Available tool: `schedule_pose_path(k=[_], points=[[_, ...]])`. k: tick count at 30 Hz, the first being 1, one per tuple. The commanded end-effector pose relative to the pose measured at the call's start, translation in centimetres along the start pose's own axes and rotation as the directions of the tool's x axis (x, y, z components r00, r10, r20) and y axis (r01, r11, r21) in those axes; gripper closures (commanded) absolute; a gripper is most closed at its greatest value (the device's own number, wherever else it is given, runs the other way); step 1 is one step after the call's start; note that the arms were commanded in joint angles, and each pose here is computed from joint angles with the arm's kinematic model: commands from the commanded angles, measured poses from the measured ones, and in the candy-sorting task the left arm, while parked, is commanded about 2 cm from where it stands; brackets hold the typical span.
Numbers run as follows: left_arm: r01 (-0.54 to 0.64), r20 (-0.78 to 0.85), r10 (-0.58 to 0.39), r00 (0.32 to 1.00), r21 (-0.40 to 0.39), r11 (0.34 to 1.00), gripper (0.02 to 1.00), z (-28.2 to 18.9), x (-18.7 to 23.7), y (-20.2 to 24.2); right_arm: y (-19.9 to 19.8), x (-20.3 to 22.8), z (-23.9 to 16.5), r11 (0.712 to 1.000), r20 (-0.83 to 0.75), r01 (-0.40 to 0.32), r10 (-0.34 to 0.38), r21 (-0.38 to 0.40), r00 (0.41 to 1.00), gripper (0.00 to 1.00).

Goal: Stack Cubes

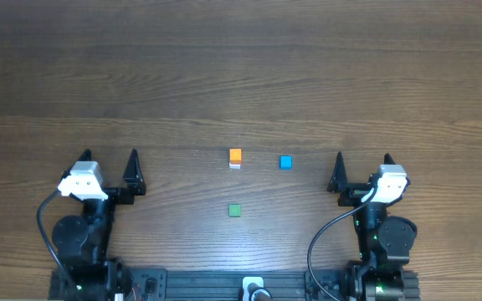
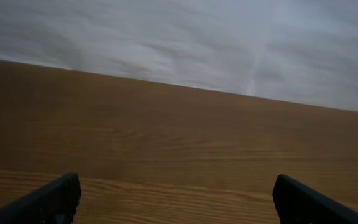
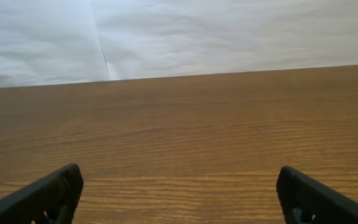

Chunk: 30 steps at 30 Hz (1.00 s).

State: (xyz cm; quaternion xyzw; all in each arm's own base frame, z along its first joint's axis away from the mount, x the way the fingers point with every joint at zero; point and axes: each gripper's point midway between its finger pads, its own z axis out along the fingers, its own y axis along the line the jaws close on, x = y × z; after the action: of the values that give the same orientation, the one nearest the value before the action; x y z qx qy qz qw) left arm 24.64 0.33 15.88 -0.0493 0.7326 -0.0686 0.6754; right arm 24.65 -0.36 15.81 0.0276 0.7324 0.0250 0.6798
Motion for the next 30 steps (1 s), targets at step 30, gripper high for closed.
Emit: schedule_pose_path(k=[30], points=[[-0.021, 0.022, 0.021, 1.0, 0.003, 1.0, 0.018, -0.1, -0.23, 0.04, 0.06, -0.21, -0.02, 1.0, 0.015, 0.007, -0.007, -0.006, 1.0, 0.007]])
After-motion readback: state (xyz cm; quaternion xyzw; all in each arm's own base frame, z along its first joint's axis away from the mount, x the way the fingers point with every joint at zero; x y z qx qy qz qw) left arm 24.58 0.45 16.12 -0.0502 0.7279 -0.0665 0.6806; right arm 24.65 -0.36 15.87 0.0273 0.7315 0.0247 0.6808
